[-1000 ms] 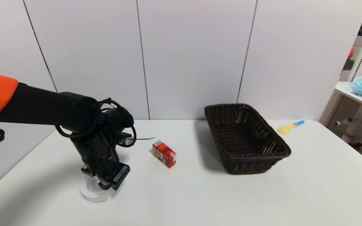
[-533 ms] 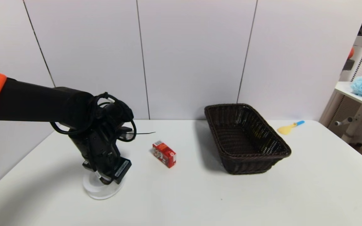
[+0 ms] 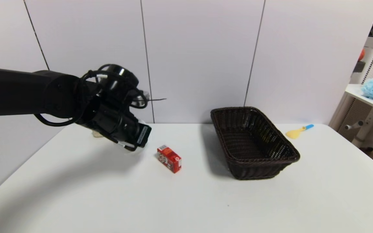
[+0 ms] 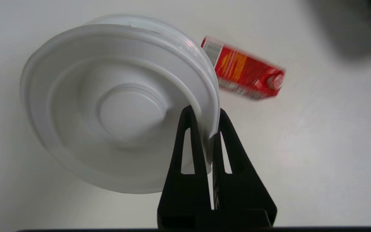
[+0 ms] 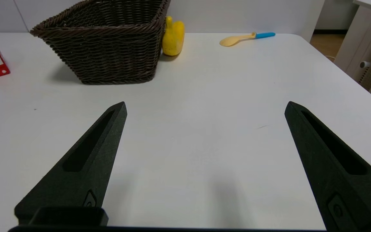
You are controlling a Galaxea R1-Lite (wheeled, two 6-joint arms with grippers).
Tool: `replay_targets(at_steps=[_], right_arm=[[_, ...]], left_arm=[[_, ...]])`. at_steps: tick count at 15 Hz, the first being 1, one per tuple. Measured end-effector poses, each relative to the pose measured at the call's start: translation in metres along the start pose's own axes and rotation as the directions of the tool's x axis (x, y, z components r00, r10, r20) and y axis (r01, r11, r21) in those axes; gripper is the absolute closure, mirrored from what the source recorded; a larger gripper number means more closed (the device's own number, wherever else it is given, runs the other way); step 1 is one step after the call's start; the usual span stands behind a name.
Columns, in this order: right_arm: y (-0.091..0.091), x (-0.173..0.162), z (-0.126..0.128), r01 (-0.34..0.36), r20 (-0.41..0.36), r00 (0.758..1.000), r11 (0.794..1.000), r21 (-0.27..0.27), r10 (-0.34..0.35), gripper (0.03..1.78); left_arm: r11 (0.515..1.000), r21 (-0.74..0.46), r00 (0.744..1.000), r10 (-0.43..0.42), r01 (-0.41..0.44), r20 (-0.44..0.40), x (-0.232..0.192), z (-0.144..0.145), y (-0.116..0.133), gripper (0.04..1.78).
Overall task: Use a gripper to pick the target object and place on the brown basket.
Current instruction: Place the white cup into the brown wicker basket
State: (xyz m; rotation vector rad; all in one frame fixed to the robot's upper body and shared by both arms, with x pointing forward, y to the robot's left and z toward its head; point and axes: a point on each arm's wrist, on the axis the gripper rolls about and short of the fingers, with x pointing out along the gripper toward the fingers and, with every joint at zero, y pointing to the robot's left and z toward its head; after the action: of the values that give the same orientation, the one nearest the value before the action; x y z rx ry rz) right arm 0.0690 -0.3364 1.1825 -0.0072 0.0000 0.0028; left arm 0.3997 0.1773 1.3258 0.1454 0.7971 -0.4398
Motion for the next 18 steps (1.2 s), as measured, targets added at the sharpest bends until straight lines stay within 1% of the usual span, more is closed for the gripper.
replay_targets(at_steps=[2,3,4,5,7,9,12,15,18], right_arm=[[0.000,0.000,0.000,0.000,0.000,1.000,1.000,0.000,0.000,0.12],[0.000,0.000,0.000,0.000,0.000,1.000,1.000,0.000,0.000,0.12],[0.000,0.000,0.000,0.000,0.000,1.000,1.000,0.000,0.000,0.12],[0.000,0.000,0.000,0.000,0.000,1.000,1.000,0.000,0.000,0.12],[0.000,0.000,0.000,0.000,0.000,1.000,1.000,0.000,0.000,0.12],[0.000,0.000,0.000,0.000,0.000,1.000,1.000,0.000,0.000,0.12],[0.000,0.000,0.000,0.000,0.000,1.000,1.000,0.000,0.000,0.12],[0.000,0.000,0.000,0.000,0.000,1.000,1.000,0.000,0.000,0.12],[0.000,0.000,0.000,0.000,0.000,1.000,1.000,0.000,0.000,0.12]], left_arm=[[0.999,0.035,0.992,-0.042,0.038,0.117,-0.007,0.022,-0.018,1.72],[0.996,0.061,0.981,-0.074,0.064,0.179,-0.008,0.034,-0.031,1.72],[0.992,0.088,0.965,-0.109,0.091,0.238,-0.007,0.044,-0.045,1.72],[0.986,0.117,0.944,-0.148,0.118,0.295,-0.004,0.052,-0.061,1.72],[0.974,0.162,0.904,-0.211,0.161,0.371,0.007,0.062,-0.087,1.72],[0.959,0.207,0.876,-0.265,0.195,0.404,0.021,0.065,-0.114,1.72],[0.939,0.264,0.846,-0.321,0.222,0.427,0.043,0.065,-0.143,1.72],[0.923,0.296,0.827,-0.359,0.246,0.432,0.064,0.063,-0.168,1.72],[0.916,0.309,0.820,-0.376,0.258,0.431,0.082,0.062,-0.182,1.72]])
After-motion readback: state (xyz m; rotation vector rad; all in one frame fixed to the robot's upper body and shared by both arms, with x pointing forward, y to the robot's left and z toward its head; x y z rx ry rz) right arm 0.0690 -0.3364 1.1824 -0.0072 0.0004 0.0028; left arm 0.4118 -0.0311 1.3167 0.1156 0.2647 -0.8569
